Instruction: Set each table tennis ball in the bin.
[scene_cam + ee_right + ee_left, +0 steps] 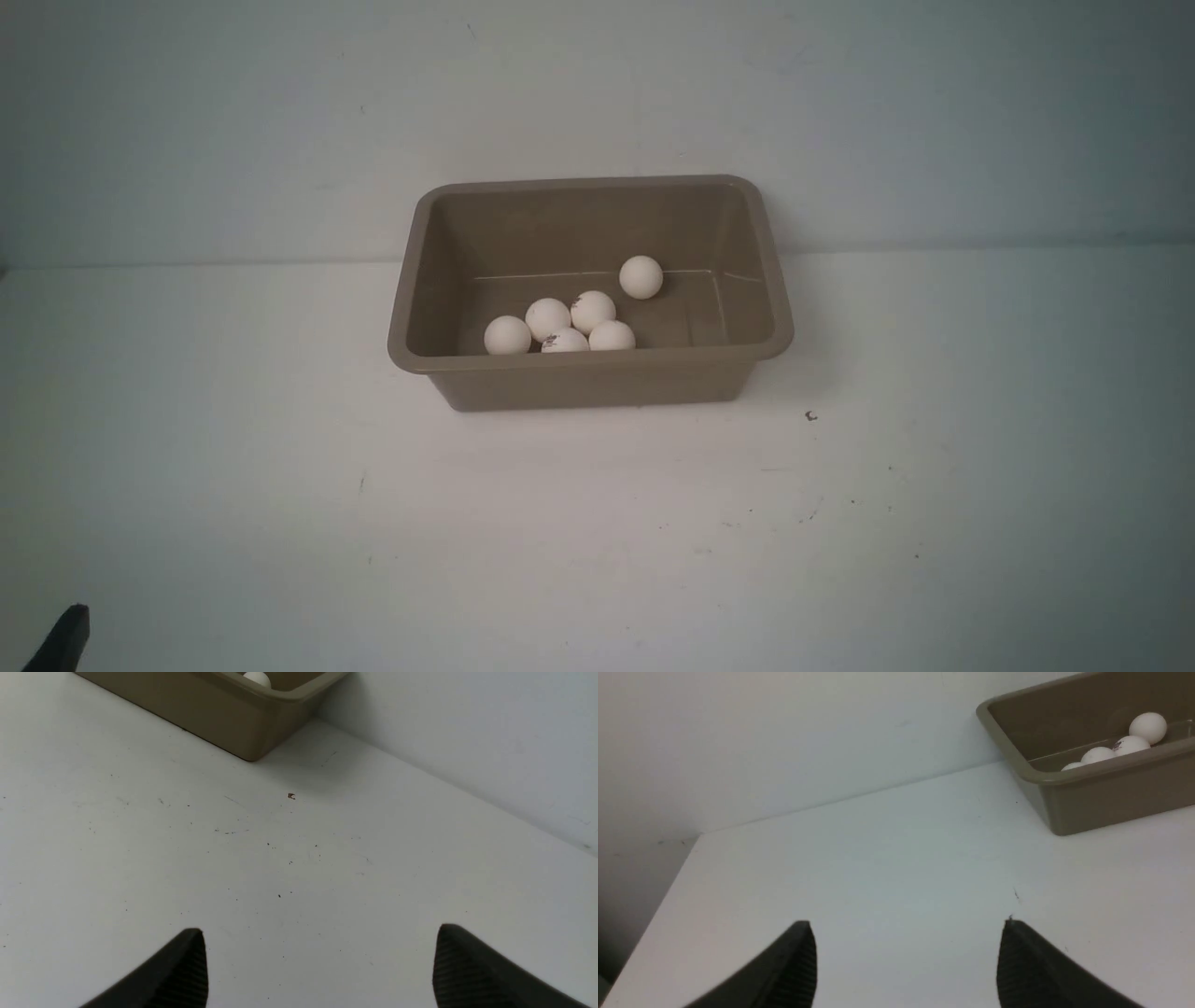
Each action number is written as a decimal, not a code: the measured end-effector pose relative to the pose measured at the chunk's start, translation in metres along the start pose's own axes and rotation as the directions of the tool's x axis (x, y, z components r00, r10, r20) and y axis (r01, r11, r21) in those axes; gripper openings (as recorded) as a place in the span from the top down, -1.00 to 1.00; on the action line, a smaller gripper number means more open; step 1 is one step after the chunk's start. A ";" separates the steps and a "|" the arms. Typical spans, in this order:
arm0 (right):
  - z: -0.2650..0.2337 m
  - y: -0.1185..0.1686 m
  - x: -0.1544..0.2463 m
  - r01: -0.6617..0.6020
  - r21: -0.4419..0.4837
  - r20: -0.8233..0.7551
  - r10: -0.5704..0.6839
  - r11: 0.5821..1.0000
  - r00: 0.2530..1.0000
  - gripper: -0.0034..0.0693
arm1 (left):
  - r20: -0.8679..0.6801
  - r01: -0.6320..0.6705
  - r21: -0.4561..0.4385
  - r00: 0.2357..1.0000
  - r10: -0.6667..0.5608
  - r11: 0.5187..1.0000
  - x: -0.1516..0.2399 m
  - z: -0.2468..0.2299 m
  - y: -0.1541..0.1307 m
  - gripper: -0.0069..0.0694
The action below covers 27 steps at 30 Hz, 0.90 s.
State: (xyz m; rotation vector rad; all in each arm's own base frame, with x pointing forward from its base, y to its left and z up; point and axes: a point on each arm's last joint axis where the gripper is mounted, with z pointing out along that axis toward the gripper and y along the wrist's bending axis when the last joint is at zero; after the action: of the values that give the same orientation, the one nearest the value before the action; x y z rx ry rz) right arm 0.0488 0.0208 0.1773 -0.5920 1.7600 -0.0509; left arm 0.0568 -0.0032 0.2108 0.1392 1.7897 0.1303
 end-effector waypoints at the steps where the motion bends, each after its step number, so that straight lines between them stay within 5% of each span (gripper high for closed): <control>1: 0.000 0.000 0.000 0.000 0.000 0.000 0.000 1.000 1.000 -0.72 | -0.013 0.015 -0.011 1.000 -0.015 1.000 0.004 0.001 0.001 -0.41; 8: 0.000 0.000 0.000 0.000 0.000 0.000 0.000 1.000 1.000 -0.72 | -0.087 0.112 -0.060 0.989 -0.117 0.992 0.021 0.004 0.004 -0.41; 27: 0.000 0.000 0.000 0.000 0.000 0.000 0.000 1.000 1.000 -0.72 | -0.089 0.152 0.041 0.985 -0.148 0.988 0.040 0.004 -0.005 -0.41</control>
State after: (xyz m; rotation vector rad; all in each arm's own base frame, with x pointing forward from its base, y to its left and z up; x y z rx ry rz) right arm 0.0488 0.0208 0.1773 -0.5920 1.7600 -0.0509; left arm 0.0522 -0.0018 0.1709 0.0331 1.8830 -0.0151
